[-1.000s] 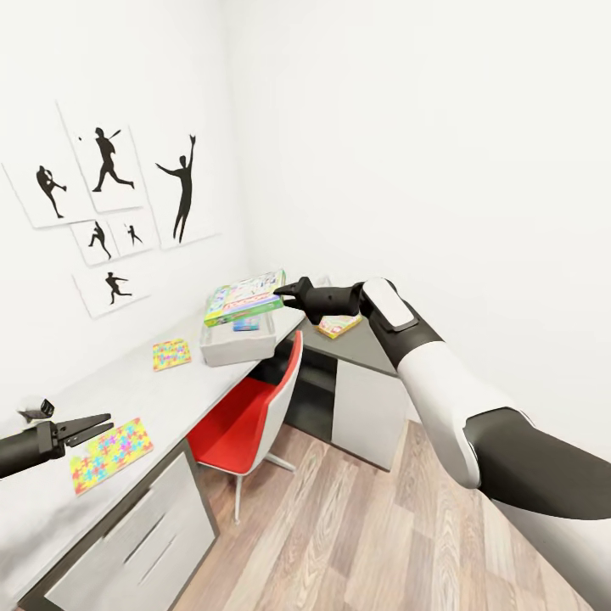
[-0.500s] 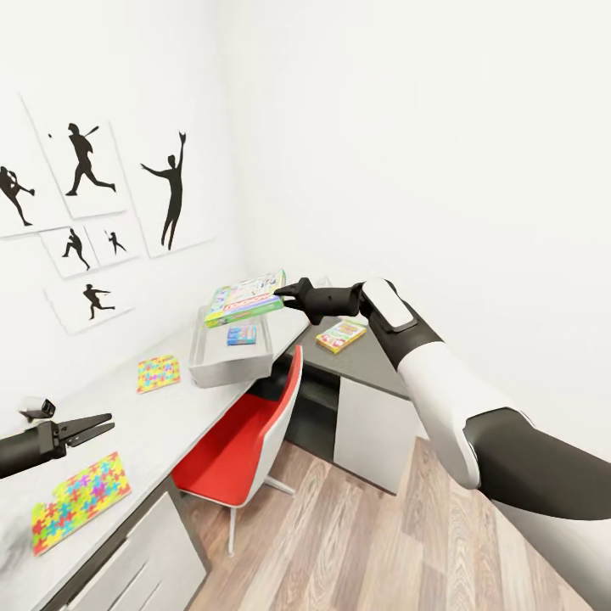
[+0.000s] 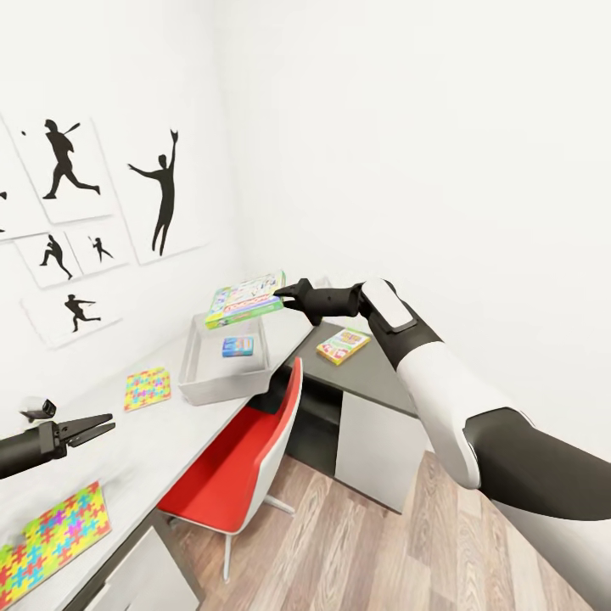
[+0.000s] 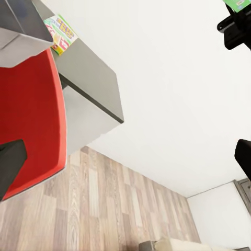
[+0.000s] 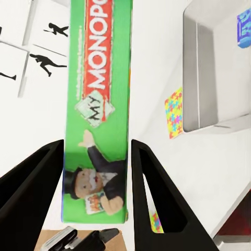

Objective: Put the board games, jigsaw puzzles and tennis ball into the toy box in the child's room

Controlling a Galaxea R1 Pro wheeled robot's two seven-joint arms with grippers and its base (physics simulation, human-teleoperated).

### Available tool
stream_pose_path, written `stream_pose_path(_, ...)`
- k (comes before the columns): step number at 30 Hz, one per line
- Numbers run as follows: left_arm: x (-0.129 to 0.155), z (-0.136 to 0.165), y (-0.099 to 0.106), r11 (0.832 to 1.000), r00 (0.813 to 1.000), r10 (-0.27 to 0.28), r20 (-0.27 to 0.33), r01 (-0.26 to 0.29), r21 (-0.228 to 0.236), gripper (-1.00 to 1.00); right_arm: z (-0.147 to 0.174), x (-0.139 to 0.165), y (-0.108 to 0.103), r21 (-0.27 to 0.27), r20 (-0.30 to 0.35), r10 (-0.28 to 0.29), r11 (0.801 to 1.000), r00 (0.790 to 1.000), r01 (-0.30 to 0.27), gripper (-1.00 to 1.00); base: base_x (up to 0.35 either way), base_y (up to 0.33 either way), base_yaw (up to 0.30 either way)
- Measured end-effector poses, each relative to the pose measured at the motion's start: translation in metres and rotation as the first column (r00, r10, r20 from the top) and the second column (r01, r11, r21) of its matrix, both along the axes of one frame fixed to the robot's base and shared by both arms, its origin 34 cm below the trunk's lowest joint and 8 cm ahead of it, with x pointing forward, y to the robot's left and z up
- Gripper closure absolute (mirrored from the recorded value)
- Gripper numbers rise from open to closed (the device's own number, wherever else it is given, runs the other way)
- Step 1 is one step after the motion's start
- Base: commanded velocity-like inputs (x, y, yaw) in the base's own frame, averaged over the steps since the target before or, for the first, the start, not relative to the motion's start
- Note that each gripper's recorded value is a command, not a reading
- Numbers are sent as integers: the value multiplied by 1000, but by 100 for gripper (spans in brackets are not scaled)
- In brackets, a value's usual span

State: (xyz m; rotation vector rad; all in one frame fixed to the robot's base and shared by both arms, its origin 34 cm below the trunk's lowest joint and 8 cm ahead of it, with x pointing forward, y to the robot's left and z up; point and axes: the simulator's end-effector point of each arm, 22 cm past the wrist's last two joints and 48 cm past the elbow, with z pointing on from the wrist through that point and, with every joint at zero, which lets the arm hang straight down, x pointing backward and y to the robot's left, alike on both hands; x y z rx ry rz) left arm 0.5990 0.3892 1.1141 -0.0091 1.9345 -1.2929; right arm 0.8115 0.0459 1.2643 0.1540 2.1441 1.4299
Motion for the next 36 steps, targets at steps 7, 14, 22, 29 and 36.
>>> stream_pose_path(7,0,-1,-1,1000,1000,-2,1,2,0,-100,-28,0,-3,-29,-60,-7,1000,998,5,100,75,25,0)
stream_pose_path(14,0,-1,-1,1000,1000,-3,4,3,3,-100,-66,-7,-4,-92,-122,-1,996,993,-10,100,21,6,0)
stream_pose_path(22,0,-1,-2,1000,1000,-4,4,4,1,-100,-79,-15,-1,-141,-132,22,989,991,-41,100,13,0,0)
stream_pose_path(29,0,-1,-3,1000,1000,-5,4,5,1,-100,-80,-16,0,-143,-132,26,989,991,-45,100,84,0,0)
stream_pose_path(36,0,-1,-3,1000,1000,-6,4,6,0,-100,-80,-16,0,-146,-131,26,988,991,-45,100,168,24,0)
